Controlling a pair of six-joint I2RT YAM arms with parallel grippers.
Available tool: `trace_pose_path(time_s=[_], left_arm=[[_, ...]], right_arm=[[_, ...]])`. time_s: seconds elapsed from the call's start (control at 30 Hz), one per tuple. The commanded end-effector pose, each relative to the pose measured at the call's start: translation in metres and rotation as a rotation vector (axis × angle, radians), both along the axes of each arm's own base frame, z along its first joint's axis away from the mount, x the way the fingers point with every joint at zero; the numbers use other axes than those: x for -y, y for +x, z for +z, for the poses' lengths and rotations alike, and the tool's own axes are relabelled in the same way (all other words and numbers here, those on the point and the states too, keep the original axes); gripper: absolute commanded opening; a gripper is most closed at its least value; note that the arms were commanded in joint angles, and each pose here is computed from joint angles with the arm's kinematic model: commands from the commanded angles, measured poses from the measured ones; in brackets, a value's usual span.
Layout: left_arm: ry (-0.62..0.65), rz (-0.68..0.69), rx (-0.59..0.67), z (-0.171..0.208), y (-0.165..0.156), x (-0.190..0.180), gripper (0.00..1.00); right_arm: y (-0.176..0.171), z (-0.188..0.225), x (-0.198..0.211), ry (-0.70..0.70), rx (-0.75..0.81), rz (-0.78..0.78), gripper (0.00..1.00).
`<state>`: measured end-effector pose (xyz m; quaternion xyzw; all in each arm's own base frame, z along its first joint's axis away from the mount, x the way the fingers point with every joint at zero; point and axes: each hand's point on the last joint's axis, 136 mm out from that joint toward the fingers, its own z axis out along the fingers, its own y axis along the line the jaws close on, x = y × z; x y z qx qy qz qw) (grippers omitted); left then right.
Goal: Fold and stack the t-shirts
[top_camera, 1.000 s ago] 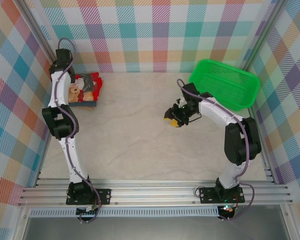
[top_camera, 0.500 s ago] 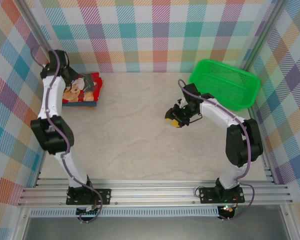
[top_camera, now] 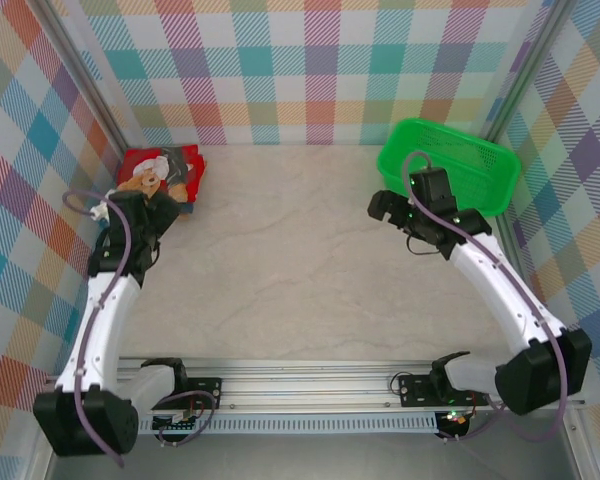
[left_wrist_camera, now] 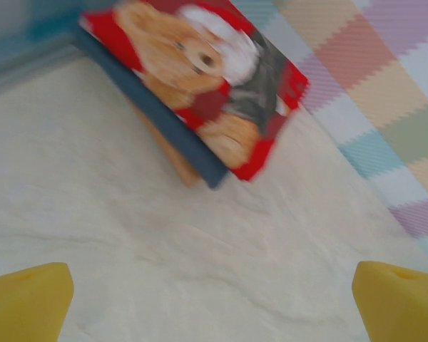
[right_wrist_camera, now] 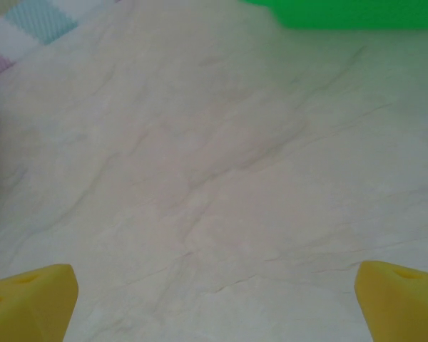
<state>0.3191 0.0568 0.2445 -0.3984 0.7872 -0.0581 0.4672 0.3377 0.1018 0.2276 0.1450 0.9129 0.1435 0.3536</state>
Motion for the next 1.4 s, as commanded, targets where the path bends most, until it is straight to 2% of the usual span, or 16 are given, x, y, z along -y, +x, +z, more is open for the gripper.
trace_pose_path(time_s=[0.0, 0.03, 0.1, 0.13, 0.17, 0.23, 0.33, 0.5, 0.63, 0.8, 0.9, 1.0, 1.2, 1.27, 1.33, 1.37], left_arm=[[0.258, 0.116, -0.064, -0.020, -0.044, -0.035, 1.00], [0.348, 0.083, -0.053, -0.026, -0.050, -0.037, 1.00], [0.433, 0.039, -0.035, -0.048, -0.056, -0.037, 1.00], [0.467, -0.045, -0.020, -0.064, -0.054, -0.028, 1.00], [0.503, -0.147, 0.006, -0.075, -0.051, -0.015, 1.00], [0.530, -0.202, 0.040, -0.095, -0.053, -0.007, 1.00], [0.528, -0.205, -0.003, -0.119, -0.058, -0.009, 1.00], [0.497, -0.224, -0.036, -0.128, -0.033, -0.007, 1.00], [0.415, -0.215, 0.020, -0.132, 0.001, -0.001, 1.00], [0.424, -0.198, 0.048, -0.137, 0.041, -0.005, 1.00], [0.397, -0.264, 0.053, -0.147, 0.067, 0.006, 1.00], [0.415, -0.311, 0.010, -0.150, 0.072, 0.015, 1.00], [0.548, -0.427, 0.177, -0.143, 0.054, 0.053, 1.00], [0.562, -0.426, 0.165, -0.155, 0.063, 0.054, 1.00], [0.518, -0.429, 0.025, -0.165, 0.075, 0.048, 1.00], [0.532, -0.419, 0.076, -0.162, 0.076, 0.048, 1.00]], right_arm=[[-0.013, -0.033, 0.057, -0.256, 0.034, -0.103, 1.00], [-0.016, -0.037, 0.065, -0.300, 0.089, -0.106, 1.00], [-0.023, -0.049, 0.079, -0.379, 0.180, -0.121, 1.00], [-0.027, -0.055, 0.086, -0.421, 0.207, -0.126, 1.00], [-0.031, -0.062, 0.092, -0.451, 0.216, -0.130, 1.00], [-0.036, -0.077, 0.099, -0.479, 0.191, -0.107, 1.00], [-0.040, -0.108, 0.106, -0.471, 0.125, -0.089, 1.00], [-0.028, -0.142, 0.107, -0.436, 0.100, -0.056, 1.00], [0.001, -0.141, 0.106, -0.409, 0.136, -0.037, 1.00], [0.040, -0.131, 0.108, -0.336, 0.262, -0.056, 1.00], [0.058, -0.128, 0.108, -0.335, 0.297, -0.031, 1.00], [0.066, -0.130, 0.115, -0.321, 0.322, -0.036, 1.00], [0.051, -0.121, 0.104, -0.299, 0.478, 0.021, 1.00], [0.048, -0.128, 0.103, -0.303, 0.537, 0.016, 1.00], [0.045, -0.130, 0.104, -0.302, 0.536, 0.011, 1.00], [0.048, -0.131, 0.105, -0.304, 0.503, 0.007, 1.00]])
